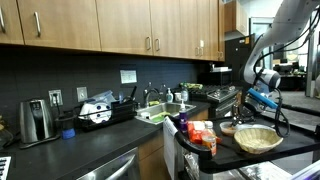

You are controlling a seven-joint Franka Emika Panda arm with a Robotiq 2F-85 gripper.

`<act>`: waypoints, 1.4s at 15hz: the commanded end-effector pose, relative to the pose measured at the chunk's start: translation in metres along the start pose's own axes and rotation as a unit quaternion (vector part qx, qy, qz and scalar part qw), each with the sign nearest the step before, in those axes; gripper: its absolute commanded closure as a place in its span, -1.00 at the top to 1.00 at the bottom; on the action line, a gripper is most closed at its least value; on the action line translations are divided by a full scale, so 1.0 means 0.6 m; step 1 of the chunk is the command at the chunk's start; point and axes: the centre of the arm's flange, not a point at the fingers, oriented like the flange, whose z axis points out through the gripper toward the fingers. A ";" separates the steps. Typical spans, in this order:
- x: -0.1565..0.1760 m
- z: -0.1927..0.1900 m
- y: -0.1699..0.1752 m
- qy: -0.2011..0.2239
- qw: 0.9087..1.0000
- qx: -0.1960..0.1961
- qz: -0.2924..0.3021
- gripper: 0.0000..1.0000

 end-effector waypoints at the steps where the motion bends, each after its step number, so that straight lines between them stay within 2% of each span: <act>1: 0.000 0.000 -0.001 0.000 1.000 -0.001 0.001 -0.90; 9: 0.000 0.001 -0.002 0.001 1.000 -0.002 0.000 -0.90; 10: 0.000 0.001 -0.002 0.001 1.000 -0.002 0.001 -0.98; 15: 0.000 0.002 -0.001 0.002 1.000 -0.002 0.002 -0.98; 16: 0.000 0.002 -0.002 0.002 1.000 -0.002 0.001 -0.58; 17: 0.000 0.002 -0.002 0.002 1.000 -0.002 0.001 -0.39; 18: 0.000 0.003 -0.002 0.002 1.000 -0.003 0.001 -0.32; 21: -0.001 0.002 -0.004 0.003 1.000 -0.002 0.001 0.08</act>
